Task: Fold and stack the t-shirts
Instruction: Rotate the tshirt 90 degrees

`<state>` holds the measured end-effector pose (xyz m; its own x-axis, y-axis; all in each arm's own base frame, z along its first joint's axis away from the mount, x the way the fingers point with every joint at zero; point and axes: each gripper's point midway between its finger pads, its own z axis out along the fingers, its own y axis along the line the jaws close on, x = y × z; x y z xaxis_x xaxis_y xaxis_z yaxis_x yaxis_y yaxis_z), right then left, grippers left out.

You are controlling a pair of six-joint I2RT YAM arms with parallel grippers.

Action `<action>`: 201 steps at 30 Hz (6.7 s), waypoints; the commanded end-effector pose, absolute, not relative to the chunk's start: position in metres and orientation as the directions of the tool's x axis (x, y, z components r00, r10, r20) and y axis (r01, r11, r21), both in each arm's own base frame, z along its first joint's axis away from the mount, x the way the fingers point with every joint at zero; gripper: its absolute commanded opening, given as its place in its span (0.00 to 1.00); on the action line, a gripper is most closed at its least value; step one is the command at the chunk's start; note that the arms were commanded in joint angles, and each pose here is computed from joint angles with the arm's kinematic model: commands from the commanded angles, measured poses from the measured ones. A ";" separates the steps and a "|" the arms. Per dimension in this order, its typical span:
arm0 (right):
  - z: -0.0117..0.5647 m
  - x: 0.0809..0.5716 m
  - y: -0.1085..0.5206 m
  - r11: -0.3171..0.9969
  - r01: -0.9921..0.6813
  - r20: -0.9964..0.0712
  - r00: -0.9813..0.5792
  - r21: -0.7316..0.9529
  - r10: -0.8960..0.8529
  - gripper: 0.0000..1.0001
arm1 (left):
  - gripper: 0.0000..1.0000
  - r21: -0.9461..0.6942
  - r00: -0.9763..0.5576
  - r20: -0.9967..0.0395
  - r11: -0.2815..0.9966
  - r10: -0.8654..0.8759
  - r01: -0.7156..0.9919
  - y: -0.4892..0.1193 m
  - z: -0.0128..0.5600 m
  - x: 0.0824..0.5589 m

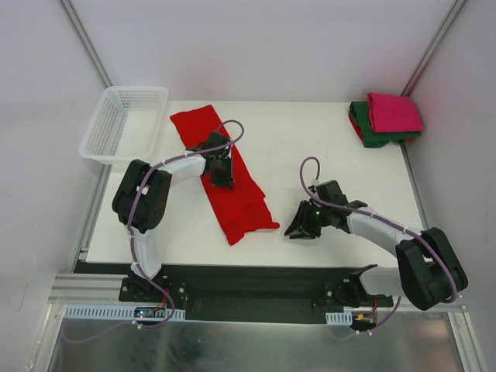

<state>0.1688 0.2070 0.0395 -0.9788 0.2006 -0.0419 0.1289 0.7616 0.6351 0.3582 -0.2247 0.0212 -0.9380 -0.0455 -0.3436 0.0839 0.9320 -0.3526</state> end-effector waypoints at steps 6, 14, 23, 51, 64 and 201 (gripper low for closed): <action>0.077 0.200 0.218 0.752 0.002 -0.189 -0.967 0.659 0.168 0.20 | 0.00 -0.335 -0.935 -0.349 0.940 -0.059 0.066 -0.213 0.021 0.356; 0.098 0.226 0.263 0.616 -0.080 -0.195 -0.973 0.784 0.121 0.01 | 0.00 -0.346 -0.935 -0.350 0.935 -0.055 0.075 -0.214 0.022 0.354; 0.101 0.228 0.316 0.489 -0.127 -0.166 -0.985 0.863 0.038 0.01 | 0.00 -0.361 -0.936 -0.347 0.929 -0.051 0.083 -0.217 0.023 0.351; 0.069 0.185 0.297 0.701 -0.171 -0.202 -0.979 0.692 -0.040 0.01 | 0.03 -0.535 -0.861 -0.503 0.809 -0.074 0.243 -0.239 0.139 0.331; 0.084 0.242 0.338 0.718 -0.260 -0.298 -0.951 0.645 -0.078 0.01 | 0.06 -0.432 -0.701 -0.698 0.867 -0.146 0.249 -0.190 0.210 0.308; 0.028 0.443 0.171 0.997 -0.067 -0.304 -0.951 0.042 -0.051 0.04 | 0.00 -0.037 -0.924 -0.336 0.978 0.182 0.206 -0.166 -0.003 0.496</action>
<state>0.4479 0.1683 0.0236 -0.9464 -0.0556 -0.3180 -0.0633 0.9979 0.0139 0.5419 -0.1697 0.0247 -0.8426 0.1939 -0.5024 0.2222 0.9750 0.0035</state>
